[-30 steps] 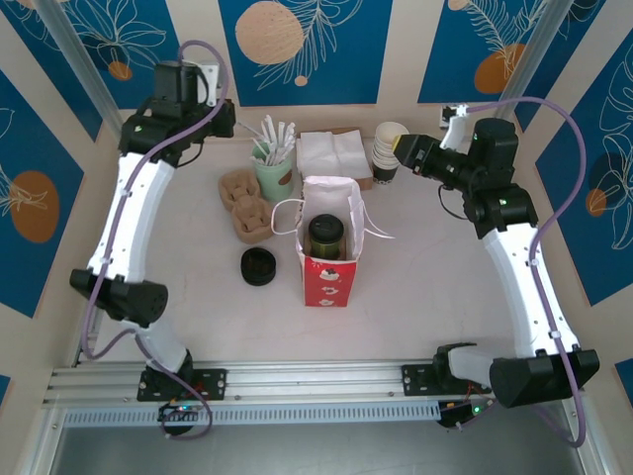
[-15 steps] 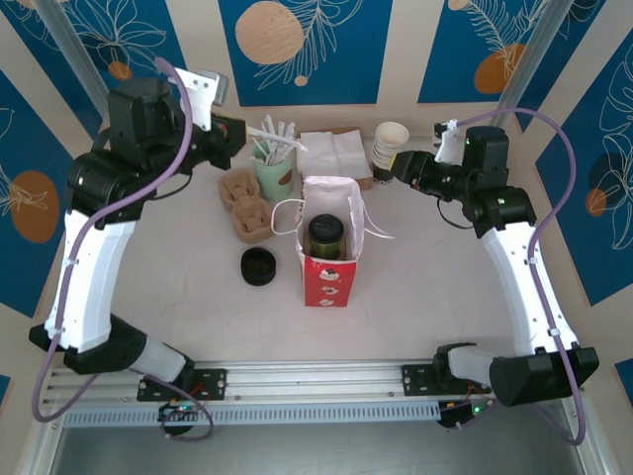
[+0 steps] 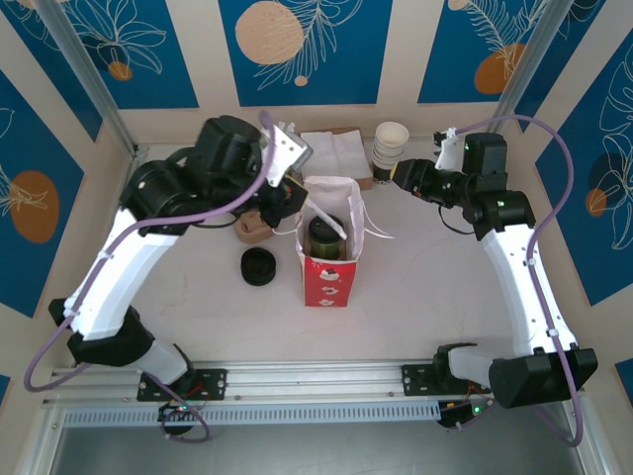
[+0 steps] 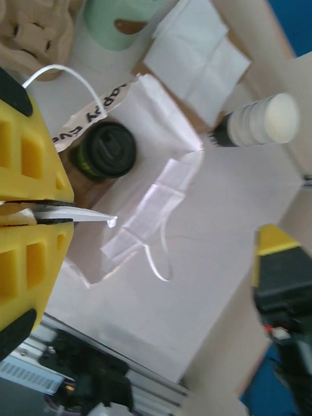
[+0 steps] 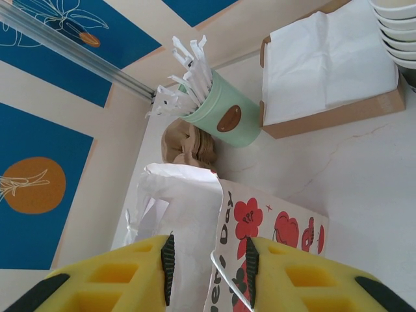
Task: Pack the takeout coffee
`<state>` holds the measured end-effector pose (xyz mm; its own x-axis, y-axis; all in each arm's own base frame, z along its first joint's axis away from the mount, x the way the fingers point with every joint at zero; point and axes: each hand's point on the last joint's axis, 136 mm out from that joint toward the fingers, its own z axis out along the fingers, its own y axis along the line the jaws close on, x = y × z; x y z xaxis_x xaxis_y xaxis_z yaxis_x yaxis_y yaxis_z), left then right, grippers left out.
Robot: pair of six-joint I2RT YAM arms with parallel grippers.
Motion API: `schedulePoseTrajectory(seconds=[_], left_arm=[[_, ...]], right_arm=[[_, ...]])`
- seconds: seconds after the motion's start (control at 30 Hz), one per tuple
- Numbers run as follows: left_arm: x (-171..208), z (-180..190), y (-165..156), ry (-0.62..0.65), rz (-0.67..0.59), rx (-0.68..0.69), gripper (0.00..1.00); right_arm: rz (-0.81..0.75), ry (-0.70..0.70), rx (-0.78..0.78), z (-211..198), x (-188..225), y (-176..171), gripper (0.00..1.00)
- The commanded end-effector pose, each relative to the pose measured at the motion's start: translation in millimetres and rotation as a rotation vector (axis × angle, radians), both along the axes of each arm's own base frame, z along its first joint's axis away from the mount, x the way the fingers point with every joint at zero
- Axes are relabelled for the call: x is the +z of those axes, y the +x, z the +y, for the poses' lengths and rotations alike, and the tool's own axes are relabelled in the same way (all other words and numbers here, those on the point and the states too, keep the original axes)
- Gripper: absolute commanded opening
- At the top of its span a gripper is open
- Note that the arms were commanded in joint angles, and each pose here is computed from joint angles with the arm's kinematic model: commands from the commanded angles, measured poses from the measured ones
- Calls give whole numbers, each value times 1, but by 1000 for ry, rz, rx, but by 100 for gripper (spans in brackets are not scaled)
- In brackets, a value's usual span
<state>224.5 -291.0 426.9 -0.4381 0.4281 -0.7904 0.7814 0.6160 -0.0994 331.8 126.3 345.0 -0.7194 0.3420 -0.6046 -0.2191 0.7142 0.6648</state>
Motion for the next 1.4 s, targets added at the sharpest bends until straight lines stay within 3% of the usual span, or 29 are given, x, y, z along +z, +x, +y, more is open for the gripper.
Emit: schedulePoseTrajectory(seconds=[0.0, 0.17, 0.33, 0.4, 0.5, 0.7, 1.07, 1.27, 1.37], left_arm=[[-37, 0, -2, 134, 55, -25, 13], [-68, -13, -3, 168, 112, -57, 15], [-70, -22, 2, 145, 126, -41, 38], [-70, -21, 9, 137, 121, 9, 51], [-71, -14, 24, 152, 99, 112, 60], [-82, -4, 54, 146, 71, 314, 68], [-124, 5, 81, 185, 117, 522, 69], [-151, 1, 88, 213, 166, 570, 59], [-160, 1, 92, 224, 181, 590, 50]], right_arm=[[-35, -11, 27, 0, 9, -8, 37], [-39, 5, 27, 1, 9, -5, 37], [-37, 1, 31, 2, 8, -2, 37], [-36, -4, 34, 2, 7, -2, 37], [-33, -8, 32, 2, 5, -1, 37], [-33, -9, 39, 3, 4, -2, 37], [-25, -11, 52, 7, 0, -6, 37], [-18, -17, 54, 10, -5, -6, 36], [-14, -21, 55, 11, -8, -5, 37]])
